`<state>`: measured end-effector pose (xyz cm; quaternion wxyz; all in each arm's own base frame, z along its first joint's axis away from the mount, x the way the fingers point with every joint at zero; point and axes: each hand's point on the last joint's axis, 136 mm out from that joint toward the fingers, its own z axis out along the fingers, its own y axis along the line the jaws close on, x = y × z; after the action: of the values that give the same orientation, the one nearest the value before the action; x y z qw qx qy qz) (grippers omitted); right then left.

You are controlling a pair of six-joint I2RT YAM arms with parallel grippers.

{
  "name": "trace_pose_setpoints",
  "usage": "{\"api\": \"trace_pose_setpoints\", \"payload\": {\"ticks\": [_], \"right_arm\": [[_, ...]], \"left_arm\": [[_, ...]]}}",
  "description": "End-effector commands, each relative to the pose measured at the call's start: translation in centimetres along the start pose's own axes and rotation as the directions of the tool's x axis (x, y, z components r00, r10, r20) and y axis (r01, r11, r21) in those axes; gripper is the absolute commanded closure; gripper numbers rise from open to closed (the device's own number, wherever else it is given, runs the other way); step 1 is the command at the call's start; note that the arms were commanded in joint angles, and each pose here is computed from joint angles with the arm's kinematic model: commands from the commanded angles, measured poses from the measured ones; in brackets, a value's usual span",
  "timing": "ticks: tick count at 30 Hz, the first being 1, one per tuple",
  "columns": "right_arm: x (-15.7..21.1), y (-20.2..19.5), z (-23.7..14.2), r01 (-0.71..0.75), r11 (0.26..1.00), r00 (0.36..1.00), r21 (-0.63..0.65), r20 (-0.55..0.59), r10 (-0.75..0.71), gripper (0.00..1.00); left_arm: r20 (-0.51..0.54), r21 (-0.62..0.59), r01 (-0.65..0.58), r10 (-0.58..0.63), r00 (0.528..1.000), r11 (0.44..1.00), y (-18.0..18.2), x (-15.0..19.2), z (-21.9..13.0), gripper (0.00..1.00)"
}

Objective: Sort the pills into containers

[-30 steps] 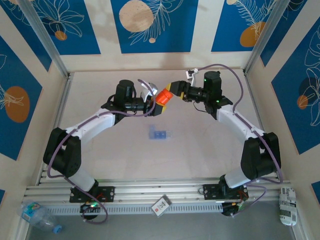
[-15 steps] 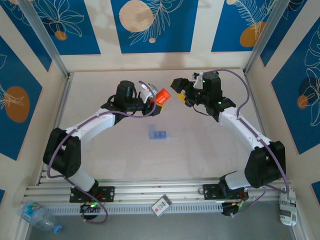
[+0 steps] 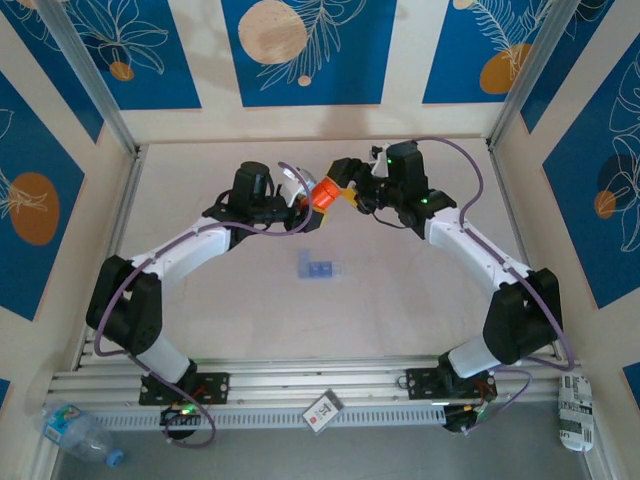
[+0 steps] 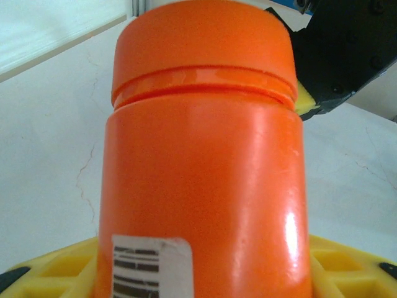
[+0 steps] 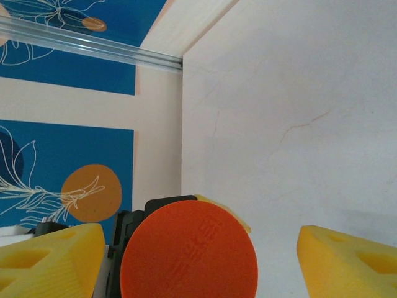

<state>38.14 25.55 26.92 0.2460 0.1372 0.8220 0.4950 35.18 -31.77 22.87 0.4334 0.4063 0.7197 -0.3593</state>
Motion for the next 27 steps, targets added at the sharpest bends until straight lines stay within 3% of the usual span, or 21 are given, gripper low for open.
{"api": "trace_pose_setpoints", "payload": {"ticks": [1, 9, 14, 20, 27], "right_arm": [[-0.2, 1.3, 0.2, 0.013, 1.000, 1.000, -0.019, 0.005, -0.013, 0.24], [0.5, 1.5, 0.8, 0.017, 0.999, 1.000, -0.027, -0.023, -0.018, 0.38], [0.7, 1.6, 0.9, 0.018, 0.999, 0.999, -0.031, -0.035, -0.019, 0.40], [1.0, 1.9, 0.8, 0.036, 0.998, 0.998, -0.044, -0.050, -0.038, 0.54], [0.5, 3.2, -0.1, 0.186, 0.970, 0.980, -0.154, -0.043, -0.195, 0.60]], "left_arm": [[0.047, 0.003, -0.067, 0.067, 0.997, 0.998, -1.0, -2.2, -0.9, 1.00], [0.045, 0.006, -0.068, 0.068, 0.997, 0.998, -1.1, -2.2, -0.7, 1.00], [0.045, 0.008, -0.070, 0.070, 0.997, 0.997, -1.3, -2.2, -0.5, 1.00], [0.045, 0.012, -0.065, 0.065, 0.997, 0.998, -1.4, -2.2, -0.4, 1.00], [0.071, 0.052, -0.048, 0.044, 0.996, 0.997, -2.1, -2.8, -0.9, 1.00]]}}
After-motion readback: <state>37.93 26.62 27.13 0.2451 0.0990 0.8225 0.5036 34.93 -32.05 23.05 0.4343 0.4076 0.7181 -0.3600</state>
